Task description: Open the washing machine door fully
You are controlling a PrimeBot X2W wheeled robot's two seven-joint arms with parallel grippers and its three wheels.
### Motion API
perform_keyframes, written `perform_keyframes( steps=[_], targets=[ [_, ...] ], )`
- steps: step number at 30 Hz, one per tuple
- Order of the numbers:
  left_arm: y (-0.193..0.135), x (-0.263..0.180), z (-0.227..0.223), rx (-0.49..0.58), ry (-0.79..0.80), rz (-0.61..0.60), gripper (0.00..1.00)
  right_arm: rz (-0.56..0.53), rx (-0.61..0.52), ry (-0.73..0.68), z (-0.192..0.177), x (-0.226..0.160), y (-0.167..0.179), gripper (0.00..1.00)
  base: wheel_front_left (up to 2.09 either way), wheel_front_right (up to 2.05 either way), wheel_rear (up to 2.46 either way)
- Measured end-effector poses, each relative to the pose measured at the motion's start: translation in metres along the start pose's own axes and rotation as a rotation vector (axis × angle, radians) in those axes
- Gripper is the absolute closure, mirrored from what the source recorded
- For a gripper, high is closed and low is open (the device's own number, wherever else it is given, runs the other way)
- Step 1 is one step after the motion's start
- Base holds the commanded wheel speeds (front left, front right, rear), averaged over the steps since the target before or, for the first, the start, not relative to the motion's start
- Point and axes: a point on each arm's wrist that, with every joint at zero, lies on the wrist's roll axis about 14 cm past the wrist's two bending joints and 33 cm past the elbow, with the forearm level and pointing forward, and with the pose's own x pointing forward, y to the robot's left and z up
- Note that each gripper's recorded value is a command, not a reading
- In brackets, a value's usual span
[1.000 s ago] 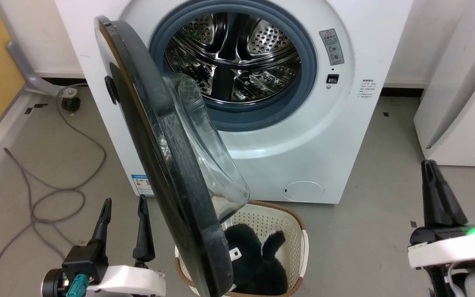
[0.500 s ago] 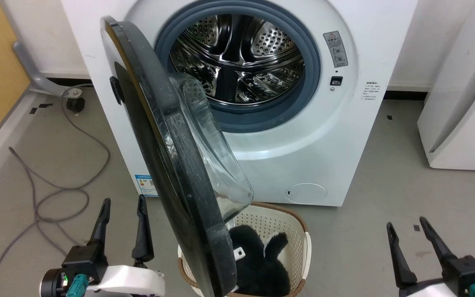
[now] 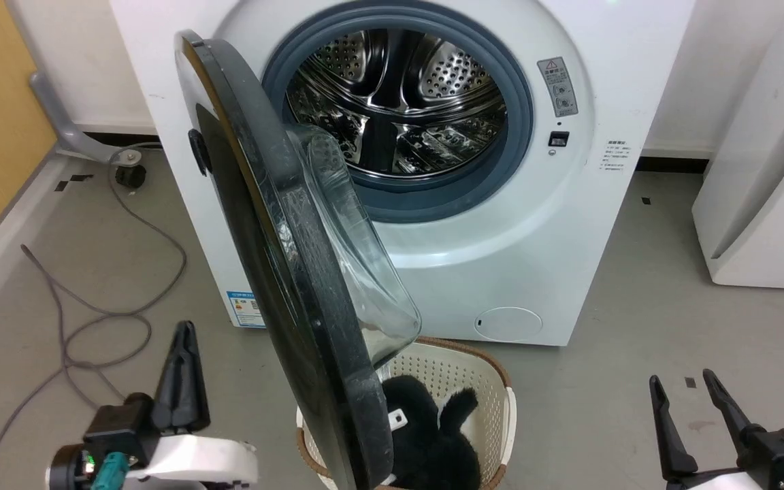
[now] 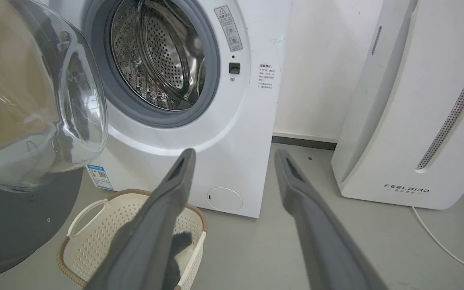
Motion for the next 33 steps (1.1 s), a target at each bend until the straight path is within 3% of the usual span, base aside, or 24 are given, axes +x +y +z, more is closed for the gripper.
perform_keyframes(
  steps=[7,17,33],
  targets=[
    [-0.003,0.014,0.055,0.011,-0.176,-0.016,1.00,-0.001,0.008,-0.004,0.001,0.001,0.000,0.00,0.00,0.00,0.00],
    [-0.052,0.019,0.141,-0.027,-0.450,-0.173,1.00,-0.003,0.021,-0.002,0.000,0.002,0.000,0.00,0.00,0.00,0.00],
    [-0.152,-0.010,0.157,-0.165,-0.491,-0.524,1.00,-0.025,0.035,0.012,-0.005,-0.003,-0.006,0.00,0.00,0.00,0.00]
  ],
)
